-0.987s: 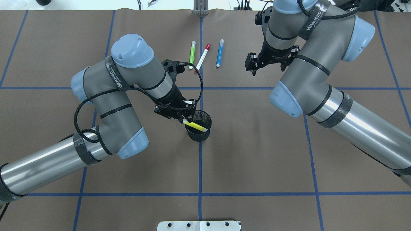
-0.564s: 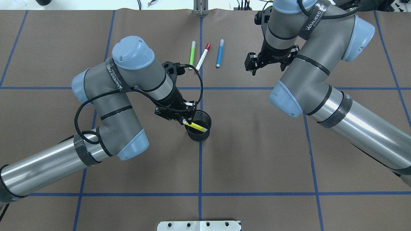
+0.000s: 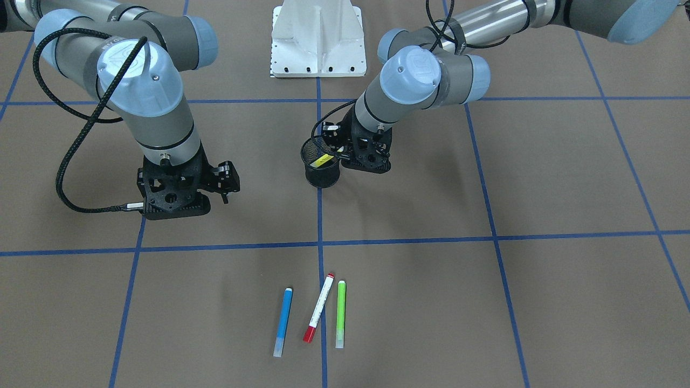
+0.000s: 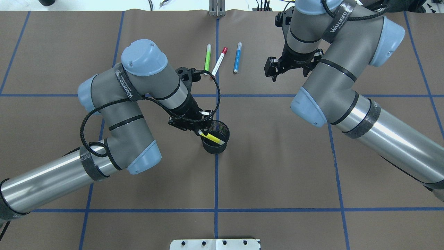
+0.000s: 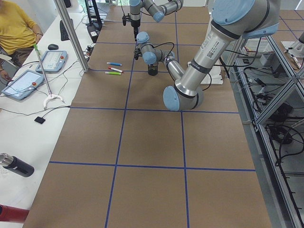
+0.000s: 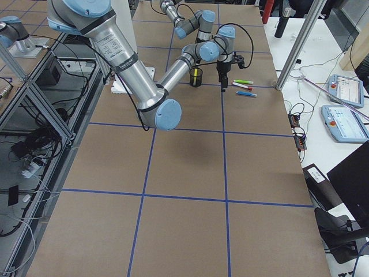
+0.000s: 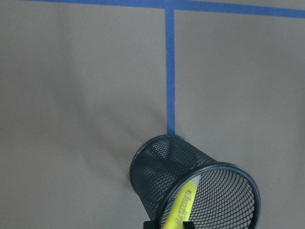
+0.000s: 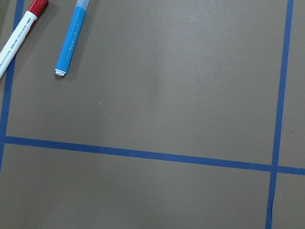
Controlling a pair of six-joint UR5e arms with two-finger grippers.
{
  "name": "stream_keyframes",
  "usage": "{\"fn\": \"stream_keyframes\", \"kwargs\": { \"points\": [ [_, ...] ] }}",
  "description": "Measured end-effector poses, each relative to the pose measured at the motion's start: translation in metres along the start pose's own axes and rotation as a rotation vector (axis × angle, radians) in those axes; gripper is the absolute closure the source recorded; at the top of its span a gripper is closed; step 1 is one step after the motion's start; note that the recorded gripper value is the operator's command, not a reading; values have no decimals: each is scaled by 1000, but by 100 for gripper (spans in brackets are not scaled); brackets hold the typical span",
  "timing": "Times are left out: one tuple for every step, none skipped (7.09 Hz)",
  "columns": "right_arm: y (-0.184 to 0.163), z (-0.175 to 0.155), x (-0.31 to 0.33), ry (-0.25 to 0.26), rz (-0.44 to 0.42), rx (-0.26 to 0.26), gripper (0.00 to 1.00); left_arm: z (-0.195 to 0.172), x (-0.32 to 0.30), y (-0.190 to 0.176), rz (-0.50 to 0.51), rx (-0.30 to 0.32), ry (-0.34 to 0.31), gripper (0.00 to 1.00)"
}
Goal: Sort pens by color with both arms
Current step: 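Grasp the yellow highlighter in the mesh cup with the left gripper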
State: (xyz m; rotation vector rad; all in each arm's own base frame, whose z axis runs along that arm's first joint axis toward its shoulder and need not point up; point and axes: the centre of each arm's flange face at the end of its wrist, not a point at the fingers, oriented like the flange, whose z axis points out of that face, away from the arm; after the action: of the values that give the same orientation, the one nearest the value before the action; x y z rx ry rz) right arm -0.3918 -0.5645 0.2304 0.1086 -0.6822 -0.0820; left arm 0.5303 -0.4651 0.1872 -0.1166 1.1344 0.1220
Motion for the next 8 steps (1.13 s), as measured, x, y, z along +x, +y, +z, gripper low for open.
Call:
{"fn": "stream_keyframes", "kwargs": {
  "points": [
    [0, 0, 0, 0, 0, 0, 1, -3, 2, 2, 4, 1, 5, 83],
    [0, 0, 0, 0, -1, 1, 1, -5, 4, 3, 7, 3, 9, 88],
    [0, -1, 0, -1, -1, 1, 1, -7, 5, 4, 9, 4, 11, 93],
    [0, -1, -1, -1, -1, 1, 1, -10, 7, 6, 13, 5, 16, 100],
    [0, -1, -1, -2, -1, 2, 1, -16, 10, 9, 13, 10, 24, 100],
    [0, -1, -1, -2, -1, 2, 1, -25, 14, 11, 6, 18, 36, 100],
    [0, -1, -1, -2, -2, 2, 1, -37, 17, 12, 0, 32, 50, 100],
    [0, -1, -1, -3, -2, 3, 1, -54, 18, 9, -1, 54, 64, 100]
  ]
}}
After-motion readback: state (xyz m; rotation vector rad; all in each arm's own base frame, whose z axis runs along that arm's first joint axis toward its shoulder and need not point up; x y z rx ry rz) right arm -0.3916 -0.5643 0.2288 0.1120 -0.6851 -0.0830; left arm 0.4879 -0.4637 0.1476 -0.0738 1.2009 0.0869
